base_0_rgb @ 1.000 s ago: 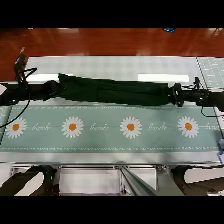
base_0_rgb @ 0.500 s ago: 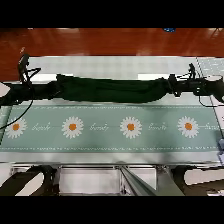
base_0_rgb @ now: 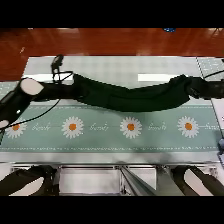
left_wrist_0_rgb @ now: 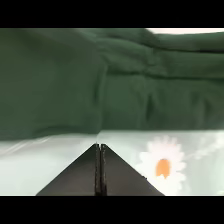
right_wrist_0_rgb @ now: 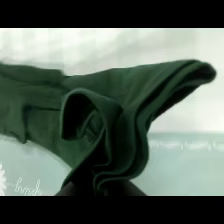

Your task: Fold the shirts.

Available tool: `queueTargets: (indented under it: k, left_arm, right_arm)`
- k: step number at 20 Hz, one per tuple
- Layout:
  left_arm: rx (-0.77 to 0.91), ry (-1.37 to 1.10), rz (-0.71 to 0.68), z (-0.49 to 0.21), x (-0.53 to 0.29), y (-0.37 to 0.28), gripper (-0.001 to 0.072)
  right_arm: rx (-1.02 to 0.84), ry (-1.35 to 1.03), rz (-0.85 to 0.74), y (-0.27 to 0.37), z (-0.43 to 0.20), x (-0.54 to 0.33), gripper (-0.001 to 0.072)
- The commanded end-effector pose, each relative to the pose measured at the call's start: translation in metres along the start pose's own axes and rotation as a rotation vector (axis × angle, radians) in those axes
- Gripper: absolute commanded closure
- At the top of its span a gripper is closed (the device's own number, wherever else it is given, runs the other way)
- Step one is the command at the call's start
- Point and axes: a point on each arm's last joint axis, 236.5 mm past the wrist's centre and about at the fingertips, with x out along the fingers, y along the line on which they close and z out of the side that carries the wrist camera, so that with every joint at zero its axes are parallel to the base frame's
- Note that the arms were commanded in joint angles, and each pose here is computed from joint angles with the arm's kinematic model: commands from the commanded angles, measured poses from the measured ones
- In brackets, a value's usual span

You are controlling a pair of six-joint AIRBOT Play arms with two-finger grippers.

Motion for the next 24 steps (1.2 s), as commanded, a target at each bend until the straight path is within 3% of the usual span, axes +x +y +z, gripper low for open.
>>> queueTargets:
  k: [1,9,14,18,24]
  left_arm:
    - [0.061,0.115,-0.056,-0.018,0.063,-0.045,0.0685]
    - [0.208,0.467,-0.206,-0.105,0.181,-0.168,0.0685]
    - [0.306,0.574,-0.277,-0.148,0.195,-0.217,0.0685]
    - [0.251,0.563,-0.246,-0.08,0.161,-0.174,0.0685]
    - [0.179,0.315,0.023,0.041,0.024,-0.033,0.0685]
  right_arm:
    - [-0.044,-0.055,-0.004,0.029,-0.041,-0.041,0.0693]
    - [-0.053,-0.137,0.027,0.067,-0.074,-0.078,0.0693]
    - [-0.045,-0.139,0.041,0.07,-0.074,-0.078,0.0693]
    - [-0.03,-0.146,0.04,0.068,-0.068,-0.075,0.0693]
    - [-0.03,-0.062,0.174,0.099,-0.054,-0.02,0.0693]
